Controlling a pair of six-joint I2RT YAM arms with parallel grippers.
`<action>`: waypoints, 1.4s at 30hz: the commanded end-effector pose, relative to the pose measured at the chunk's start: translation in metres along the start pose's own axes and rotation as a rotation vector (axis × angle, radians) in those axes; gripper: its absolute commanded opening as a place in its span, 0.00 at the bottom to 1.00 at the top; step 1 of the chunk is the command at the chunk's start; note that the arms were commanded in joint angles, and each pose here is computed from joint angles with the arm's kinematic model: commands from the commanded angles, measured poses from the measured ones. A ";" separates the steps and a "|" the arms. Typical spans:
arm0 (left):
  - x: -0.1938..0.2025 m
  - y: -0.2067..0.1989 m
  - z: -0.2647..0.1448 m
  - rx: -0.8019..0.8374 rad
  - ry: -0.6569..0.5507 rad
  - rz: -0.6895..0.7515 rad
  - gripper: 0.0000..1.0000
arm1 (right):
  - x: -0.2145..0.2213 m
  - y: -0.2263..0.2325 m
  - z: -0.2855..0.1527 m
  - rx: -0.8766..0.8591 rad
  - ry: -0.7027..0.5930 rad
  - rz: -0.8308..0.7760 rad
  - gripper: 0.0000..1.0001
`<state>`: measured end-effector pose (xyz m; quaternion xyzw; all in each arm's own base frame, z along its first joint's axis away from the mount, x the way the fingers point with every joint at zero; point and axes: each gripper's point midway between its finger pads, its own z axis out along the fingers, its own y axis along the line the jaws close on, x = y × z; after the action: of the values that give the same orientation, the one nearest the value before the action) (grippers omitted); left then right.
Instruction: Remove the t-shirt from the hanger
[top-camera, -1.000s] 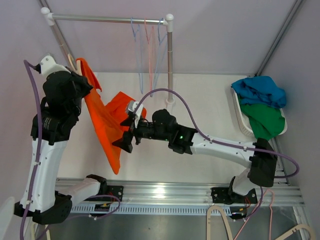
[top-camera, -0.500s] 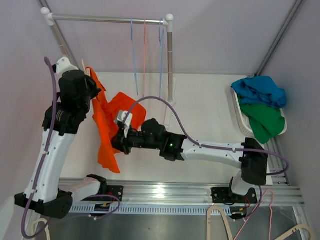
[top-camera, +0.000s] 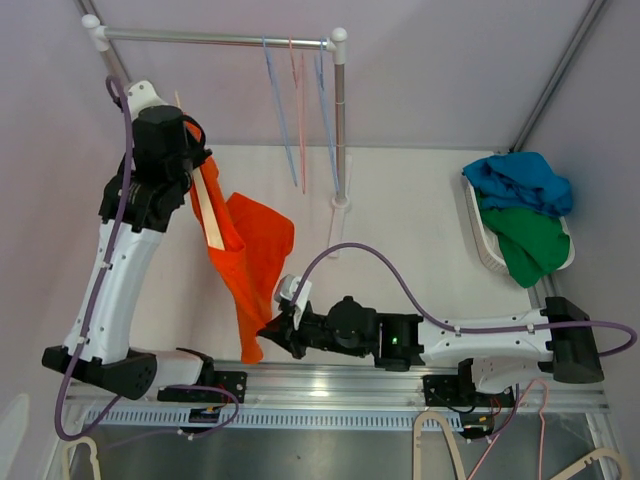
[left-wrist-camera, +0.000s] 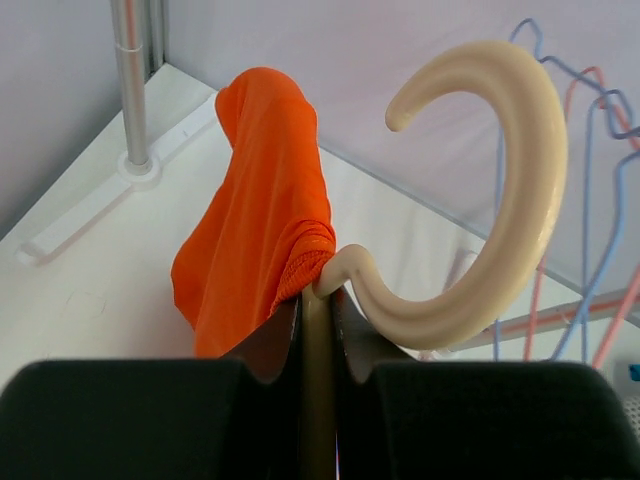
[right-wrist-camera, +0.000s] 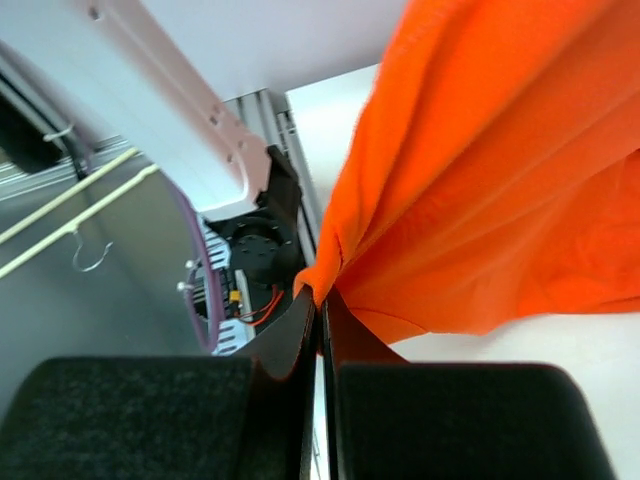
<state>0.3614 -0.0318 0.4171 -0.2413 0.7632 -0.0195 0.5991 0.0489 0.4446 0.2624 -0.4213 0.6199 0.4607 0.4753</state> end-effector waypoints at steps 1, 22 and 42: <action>-0.048 -0.017 -0.019 0.090 -0.103 -0.079 0.01 | 0.008 -0.005 -0.001 0.061 0.013 -0.007 0.00; 0.059 0.050 -0.224 0.577 0.187 0.031 0.01 | -0.051 -0.205 0.070 0.533 -0.082 0.041 0.00; 0.110 0.107 -0.302 0.774 0.104 -0.048 0.01 | -0.111 -0.267 0.023 0.918 -0.202 -0.013 0.00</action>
<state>0.0451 -0.0642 0.3312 -0.0116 0.7839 -0.2983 0.5444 0.3336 0.4257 0.2601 -0.1635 0.7398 0.1548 0.6341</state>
